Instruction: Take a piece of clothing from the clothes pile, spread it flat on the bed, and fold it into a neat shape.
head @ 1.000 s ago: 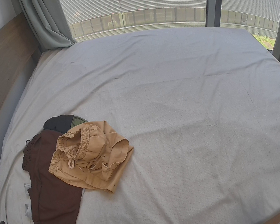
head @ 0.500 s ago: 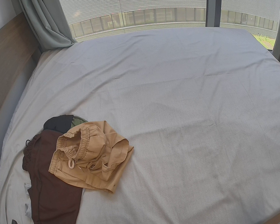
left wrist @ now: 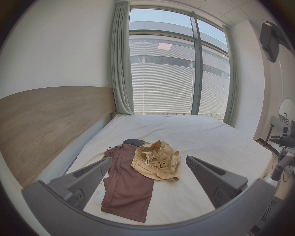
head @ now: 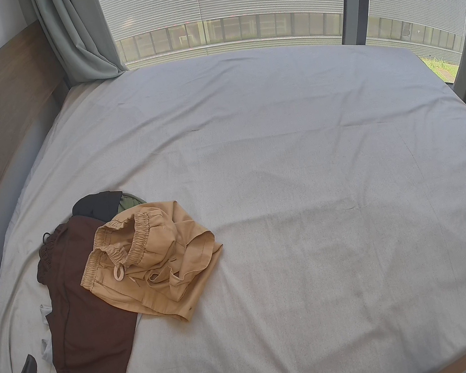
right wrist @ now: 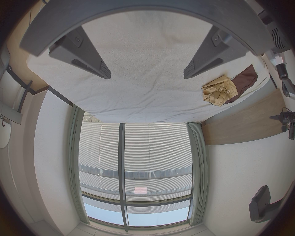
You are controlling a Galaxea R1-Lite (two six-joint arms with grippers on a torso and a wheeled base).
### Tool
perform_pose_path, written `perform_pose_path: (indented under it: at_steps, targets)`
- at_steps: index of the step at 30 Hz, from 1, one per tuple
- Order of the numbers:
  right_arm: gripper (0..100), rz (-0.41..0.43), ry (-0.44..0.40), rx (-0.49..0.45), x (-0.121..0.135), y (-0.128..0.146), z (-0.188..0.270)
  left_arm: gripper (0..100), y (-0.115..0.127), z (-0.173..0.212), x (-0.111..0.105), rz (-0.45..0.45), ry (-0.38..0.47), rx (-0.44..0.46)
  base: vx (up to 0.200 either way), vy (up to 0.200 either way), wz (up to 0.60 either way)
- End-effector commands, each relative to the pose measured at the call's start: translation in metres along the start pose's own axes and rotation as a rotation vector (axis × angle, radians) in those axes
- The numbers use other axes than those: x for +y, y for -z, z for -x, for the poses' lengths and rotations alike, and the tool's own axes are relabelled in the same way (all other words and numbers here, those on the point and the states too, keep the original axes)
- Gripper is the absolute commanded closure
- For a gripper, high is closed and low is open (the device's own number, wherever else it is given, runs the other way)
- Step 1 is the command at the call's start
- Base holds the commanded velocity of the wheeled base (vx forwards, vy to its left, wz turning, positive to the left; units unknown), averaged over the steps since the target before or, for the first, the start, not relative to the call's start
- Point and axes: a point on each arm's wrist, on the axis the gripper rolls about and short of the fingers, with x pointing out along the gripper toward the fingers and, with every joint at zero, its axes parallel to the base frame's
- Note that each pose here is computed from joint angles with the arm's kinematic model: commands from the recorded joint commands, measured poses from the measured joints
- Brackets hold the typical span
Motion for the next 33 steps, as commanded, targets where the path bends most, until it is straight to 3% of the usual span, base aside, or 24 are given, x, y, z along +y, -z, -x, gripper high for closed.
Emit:
perform_pose_path:
  at_steps: [1,24,33]
  targets:
    - [0,-0.001,-0.001,0.002,0.000,0.005,0.000,0,-0.005,-0.015,0.000,0.003,0.019,0.069,0.000,0.000,0.00]
    - [0,-0.001,-0.001,0.000,0.000,0.005,0.000,0,-0.017,-0.056,-0.003,0.020,0.085,0.189,0.000,0.000,0.00]
    - [0,-0.001,-0.001,0.000,0.000,0.005,0.000,0,-0.032,-0.088,-0.009,0.071,0.154,0.250,0.000,0.000,0.00]
